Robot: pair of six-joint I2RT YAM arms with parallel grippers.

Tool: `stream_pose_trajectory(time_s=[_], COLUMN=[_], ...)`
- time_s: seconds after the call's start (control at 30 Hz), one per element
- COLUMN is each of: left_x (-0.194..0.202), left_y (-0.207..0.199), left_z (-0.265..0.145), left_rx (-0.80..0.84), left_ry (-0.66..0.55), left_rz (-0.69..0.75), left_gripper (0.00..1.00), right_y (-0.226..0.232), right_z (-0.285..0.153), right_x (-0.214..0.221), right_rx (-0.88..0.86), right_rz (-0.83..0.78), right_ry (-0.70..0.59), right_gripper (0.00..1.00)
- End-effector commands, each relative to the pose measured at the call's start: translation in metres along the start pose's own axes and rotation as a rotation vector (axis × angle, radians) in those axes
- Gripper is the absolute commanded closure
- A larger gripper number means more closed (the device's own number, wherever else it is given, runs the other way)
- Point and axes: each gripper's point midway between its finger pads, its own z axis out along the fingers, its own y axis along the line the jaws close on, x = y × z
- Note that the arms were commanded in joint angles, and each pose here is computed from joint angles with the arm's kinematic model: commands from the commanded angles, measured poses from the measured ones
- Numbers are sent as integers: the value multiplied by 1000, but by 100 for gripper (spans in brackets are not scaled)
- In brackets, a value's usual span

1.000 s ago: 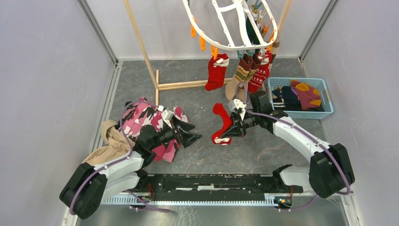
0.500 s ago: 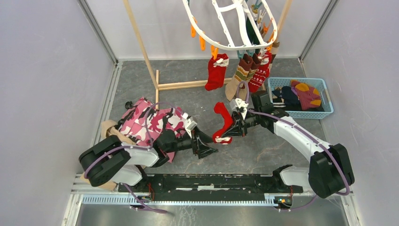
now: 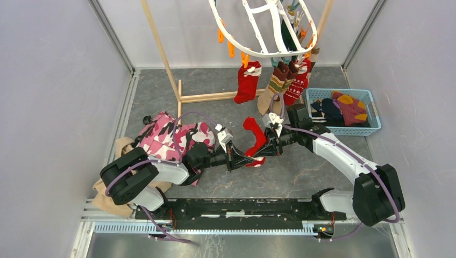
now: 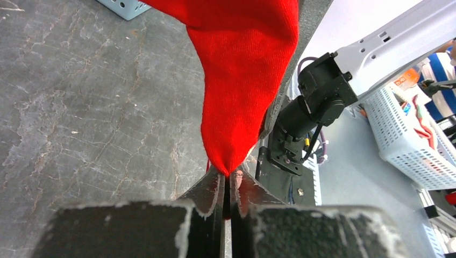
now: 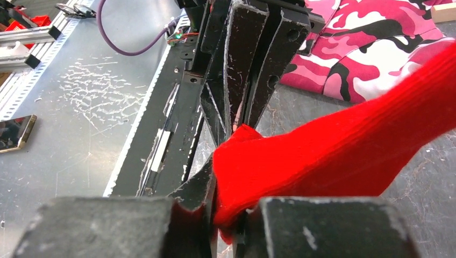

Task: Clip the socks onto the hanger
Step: Pick up the sock from the bin.

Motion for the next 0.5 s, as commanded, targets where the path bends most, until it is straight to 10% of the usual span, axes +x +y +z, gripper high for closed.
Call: stream_pose_trajectory(time_s=[0.0, 0.47], left_x=[-13, -33], left_y=[-16, -43], left_z=[-1, -54], left_rx=[45, 91], left_ry=[-42, -144], left_rz=[-55, -628], left_gripper=[98, 98], right_y=[-8, -22], right_z=[-5, -43], right_x=[-16, -45], right_rx=[46, 274], right_rz=[-95, -492], right_ry=[13, 222], right_gripper=[81, 31])
